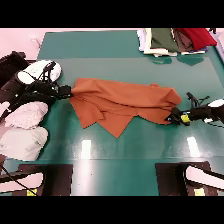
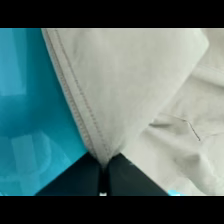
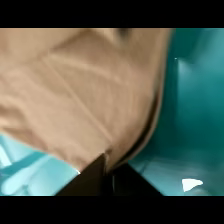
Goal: Fold the shirts.
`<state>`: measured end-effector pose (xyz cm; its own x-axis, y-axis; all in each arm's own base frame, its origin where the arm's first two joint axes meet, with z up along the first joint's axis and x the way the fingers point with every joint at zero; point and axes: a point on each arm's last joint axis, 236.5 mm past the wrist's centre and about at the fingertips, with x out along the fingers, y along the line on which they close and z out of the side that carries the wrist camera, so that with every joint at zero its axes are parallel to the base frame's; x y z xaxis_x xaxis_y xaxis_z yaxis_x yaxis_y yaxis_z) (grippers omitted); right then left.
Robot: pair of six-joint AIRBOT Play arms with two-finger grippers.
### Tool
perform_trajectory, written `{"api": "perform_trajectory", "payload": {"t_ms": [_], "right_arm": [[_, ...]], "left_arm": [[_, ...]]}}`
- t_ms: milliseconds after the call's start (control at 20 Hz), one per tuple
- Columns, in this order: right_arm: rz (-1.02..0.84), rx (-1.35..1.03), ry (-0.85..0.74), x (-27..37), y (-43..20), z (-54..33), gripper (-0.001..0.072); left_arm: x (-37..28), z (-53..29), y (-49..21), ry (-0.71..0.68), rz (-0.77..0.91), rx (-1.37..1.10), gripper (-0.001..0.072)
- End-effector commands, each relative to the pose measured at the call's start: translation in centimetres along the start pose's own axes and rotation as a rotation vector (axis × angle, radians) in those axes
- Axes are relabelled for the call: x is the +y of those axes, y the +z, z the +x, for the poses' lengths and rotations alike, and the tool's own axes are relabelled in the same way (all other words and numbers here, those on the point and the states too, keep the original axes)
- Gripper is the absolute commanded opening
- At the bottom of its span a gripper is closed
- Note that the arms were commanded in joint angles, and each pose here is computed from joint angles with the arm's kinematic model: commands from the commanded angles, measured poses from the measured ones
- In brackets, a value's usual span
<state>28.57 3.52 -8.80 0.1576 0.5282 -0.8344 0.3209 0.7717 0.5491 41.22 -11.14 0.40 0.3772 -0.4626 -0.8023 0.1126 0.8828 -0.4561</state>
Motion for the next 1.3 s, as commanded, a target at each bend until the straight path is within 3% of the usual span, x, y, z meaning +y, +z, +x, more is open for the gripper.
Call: {"api": "perform_trajectory", "payload": {"t_ms": [0,150,400,600,800,1050,1250], "right_arm": [[-0.106,-0.038,0.014,3.1,1.4,-0.3,0.0017],[-0.263,-0.204,0.040,8.3,3.9,-6.6,0.0016],[-0.593,-0.770,0.046,20.6,4.7,-28.5,0.0016],[-0.731,-1.135,-0.005,26.5,-1.4,-42.4,0.0016],[-0.761,-1.251,-0.080,28.3,-5.6,-47.6,0.0016],[-0.754,-1.196,-0.096,28.9,-5.3,-48.6,0.0015],[-0.643,-1.009,-0.055,25.7,0.8,-44.8,0.0015]], "left_arm": [[-1.1,-1.1,-0.4,-0.021,0.016,0.032,0.0022],[-4.9,-7.4,2.7,-0.040,0.123,-0.093,0.0022],[-17.0,-29.5,7.7,-0.069,0.418,-0.609,0.0021],[-25.7,-47.6,3.7,-0.106,0.581,-1.036,0.0021],[-29.0,-57.7,-0.6,-0.106,0.619,-1.289,0.0020],[-28.1,-56.4,0.4,-0.106,0.575,-1.256,0.0020],[-21.3,-42.8,6.9,-0.044,0.393,-0.913,0.0021]]}}
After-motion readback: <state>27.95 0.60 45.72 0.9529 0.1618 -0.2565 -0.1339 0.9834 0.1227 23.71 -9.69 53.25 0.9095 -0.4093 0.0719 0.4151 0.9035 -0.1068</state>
